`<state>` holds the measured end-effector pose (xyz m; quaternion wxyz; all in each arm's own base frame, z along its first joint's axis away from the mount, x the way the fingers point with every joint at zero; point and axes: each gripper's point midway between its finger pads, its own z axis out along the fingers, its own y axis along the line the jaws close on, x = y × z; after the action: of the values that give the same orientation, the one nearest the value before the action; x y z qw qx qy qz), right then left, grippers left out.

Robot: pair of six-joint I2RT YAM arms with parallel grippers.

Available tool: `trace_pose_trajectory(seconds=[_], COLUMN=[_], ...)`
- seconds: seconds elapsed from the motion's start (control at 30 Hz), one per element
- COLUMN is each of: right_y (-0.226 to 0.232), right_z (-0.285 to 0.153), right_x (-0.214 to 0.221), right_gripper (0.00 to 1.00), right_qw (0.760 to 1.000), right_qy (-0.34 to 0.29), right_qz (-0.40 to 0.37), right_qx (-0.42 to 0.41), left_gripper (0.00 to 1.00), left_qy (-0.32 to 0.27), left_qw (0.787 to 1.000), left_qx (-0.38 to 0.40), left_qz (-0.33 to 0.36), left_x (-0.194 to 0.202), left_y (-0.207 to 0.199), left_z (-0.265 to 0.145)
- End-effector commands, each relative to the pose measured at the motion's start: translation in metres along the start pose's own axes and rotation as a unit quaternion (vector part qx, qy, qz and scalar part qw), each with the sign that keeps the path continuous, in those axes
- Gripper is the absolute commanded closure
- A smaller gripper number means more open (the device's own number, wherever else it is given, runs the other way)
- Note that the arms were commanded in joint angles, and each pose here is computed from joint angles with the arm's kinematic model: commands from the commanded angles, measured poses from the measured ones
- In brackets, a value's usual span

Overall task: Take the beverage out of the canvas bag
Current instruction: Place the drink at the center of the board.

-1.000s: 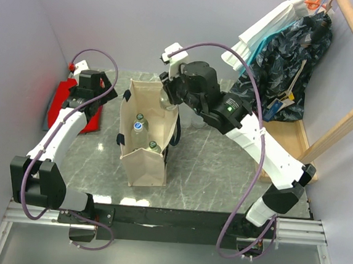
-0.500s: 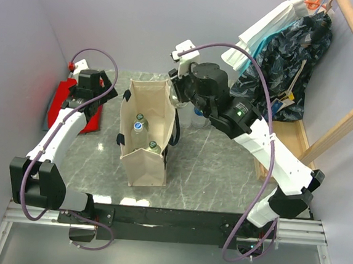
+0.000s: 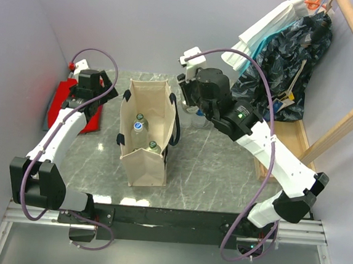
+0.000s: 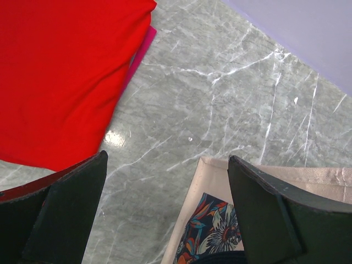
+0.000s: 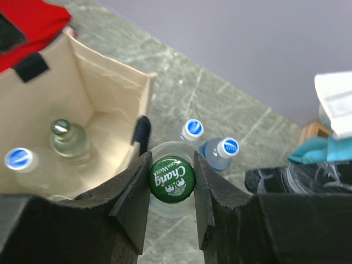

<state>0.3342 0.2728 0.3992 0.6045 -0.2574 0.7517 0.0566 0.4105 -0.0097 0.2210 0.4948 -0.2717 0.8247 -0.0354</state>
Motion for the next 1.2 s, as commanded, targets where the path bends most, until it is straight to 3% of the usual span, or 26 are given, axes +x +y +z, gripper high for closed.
trace_pose_trajectory(seconds=[0.0, 1.17], right_y=[-0.039, -0.039], right_z=[-0.033, 0.030], right_x=[-0.063, 0.027], right_gripper=[1.00, 1.00], right_qw=[0.990, 0.991], right_qy=[-0.119, -0.038], right_qz=[0.072, 0.126], right_qx=[0.034, 0.013], left_gripper=[0.04, 0.04], left_qy=[-0.023, -0.015], left_qw=[0.999, 1.000], left_qx=[0.022, 0.022], left_qz=[-0.016, -0.017], left_x=[-0.013, -0.011], left_y=[-0.008, -0.011], left_z=[-0.008, -0.001])
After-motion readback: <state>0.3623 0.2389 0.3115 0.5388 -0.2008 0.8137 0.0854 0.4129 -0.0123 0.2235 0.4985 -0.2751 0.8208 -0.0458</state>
